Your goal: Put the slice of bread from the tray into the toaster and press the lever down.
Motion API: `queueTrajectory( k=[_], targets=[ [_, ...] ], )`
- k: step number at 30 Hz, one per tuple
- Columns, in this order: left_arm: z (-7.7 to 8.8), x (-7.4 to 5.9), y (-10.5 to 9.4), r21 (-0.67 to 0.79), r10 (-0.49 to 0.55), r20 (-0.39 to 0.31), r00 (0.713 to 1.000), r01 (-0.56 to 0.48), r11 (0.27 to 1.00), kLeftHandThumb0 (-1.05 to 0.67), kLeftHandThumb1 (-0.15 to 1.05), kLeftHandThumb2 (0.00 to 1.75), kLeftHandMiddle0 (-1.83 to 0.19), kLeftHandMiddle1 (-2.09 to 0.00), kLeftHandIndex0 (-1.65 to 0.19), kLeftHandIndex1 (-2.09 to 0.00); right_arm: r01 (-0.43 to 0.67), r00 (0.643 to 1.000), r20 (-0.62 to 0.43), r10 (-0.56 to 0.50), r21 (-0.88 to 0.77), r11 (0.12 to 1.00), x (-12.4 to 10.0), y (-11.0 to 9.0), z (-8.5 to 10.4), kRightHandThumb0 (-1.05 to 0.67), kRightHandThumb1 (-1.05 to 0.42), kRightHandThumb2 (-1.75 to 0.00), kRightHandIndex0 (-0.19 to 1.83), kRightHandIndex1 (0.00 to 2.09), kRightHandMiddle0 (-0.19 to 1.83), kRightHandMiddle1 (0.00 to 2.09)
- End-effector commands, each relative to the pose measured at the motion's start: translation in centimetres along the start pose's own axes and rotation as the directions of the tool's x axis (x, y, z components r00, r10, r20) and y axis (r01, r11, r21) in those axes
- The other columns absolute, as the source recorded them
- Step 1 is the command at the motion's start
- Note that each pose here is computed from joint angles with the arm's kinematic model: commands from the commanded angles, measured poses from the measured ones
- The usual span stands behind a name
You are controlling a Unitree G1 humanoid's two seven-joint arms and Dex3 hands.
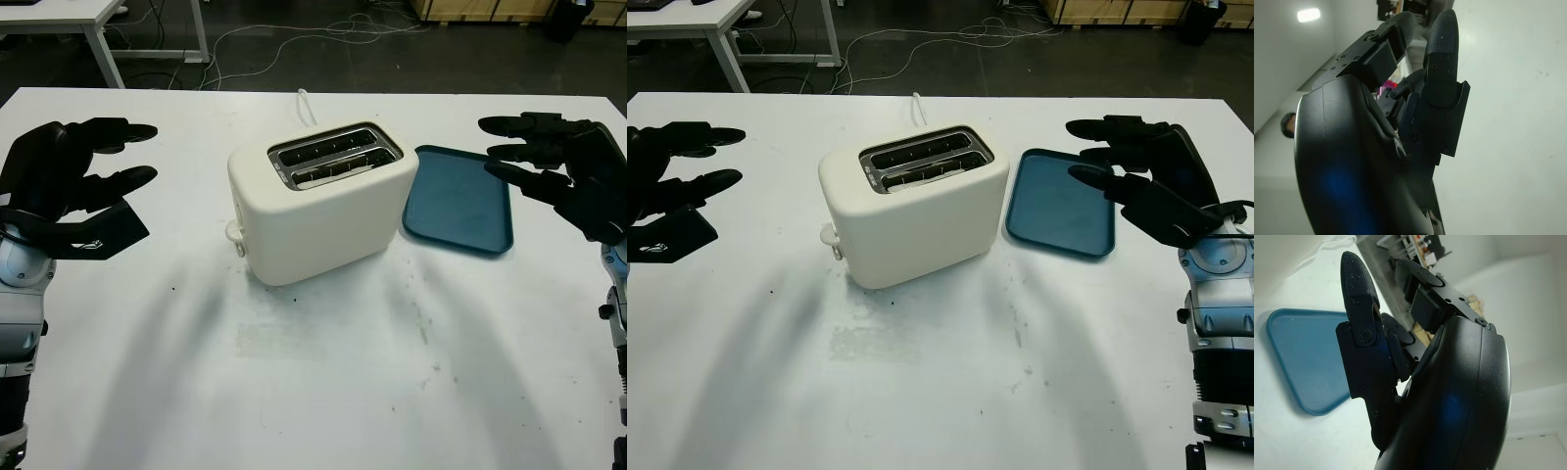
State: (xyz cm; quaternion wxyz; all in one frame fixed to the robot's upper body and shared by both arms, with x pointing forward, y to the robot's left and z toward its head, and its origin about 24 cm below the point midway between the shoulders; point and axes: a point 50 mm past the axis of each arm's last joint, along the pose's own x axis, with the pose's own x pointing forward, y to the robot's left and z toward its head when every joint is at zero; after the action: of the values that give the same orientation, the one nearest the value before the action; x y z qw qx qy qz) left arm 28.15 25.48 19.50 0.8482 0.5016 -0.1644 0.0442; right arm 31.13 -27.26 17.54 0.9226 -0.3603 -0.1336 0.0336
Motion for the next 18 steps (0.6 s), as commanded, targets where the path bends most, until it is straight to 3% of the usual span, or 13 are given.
queueTrajectory(
  k=[1, 18],
  targets=[
    [0.24, 0.03, -0.07, -0.003, -0.011, 0.005, 1.0, 0.011, 1.0, -0.65, 0.92, 0.17, -0.67, -0.5, -0.83, -0.03, -0.005, 1.0, 0.014, 0.005, -0.001, 1.0, 0.18, 0.16, 0.19, -0.63, -0.92, -0.13, 0.85, 0.0, 0.72, 0.0],
    [0.11, 0.05, -0.33, -0.013, -0.024, -0.009, 1.0, 0.024, 1.0, -0.65, 0.92, 0.19, -0.62, -0.61, -0.84, -0.02, -0.006, 1.0, -0.004, 0.006, 0.005, 1.0, 0.0, 0.49, 0.06, -0.63, -0.92, -0.14, 0.84, 0.0, 0.73, 0.0]
  ],
)
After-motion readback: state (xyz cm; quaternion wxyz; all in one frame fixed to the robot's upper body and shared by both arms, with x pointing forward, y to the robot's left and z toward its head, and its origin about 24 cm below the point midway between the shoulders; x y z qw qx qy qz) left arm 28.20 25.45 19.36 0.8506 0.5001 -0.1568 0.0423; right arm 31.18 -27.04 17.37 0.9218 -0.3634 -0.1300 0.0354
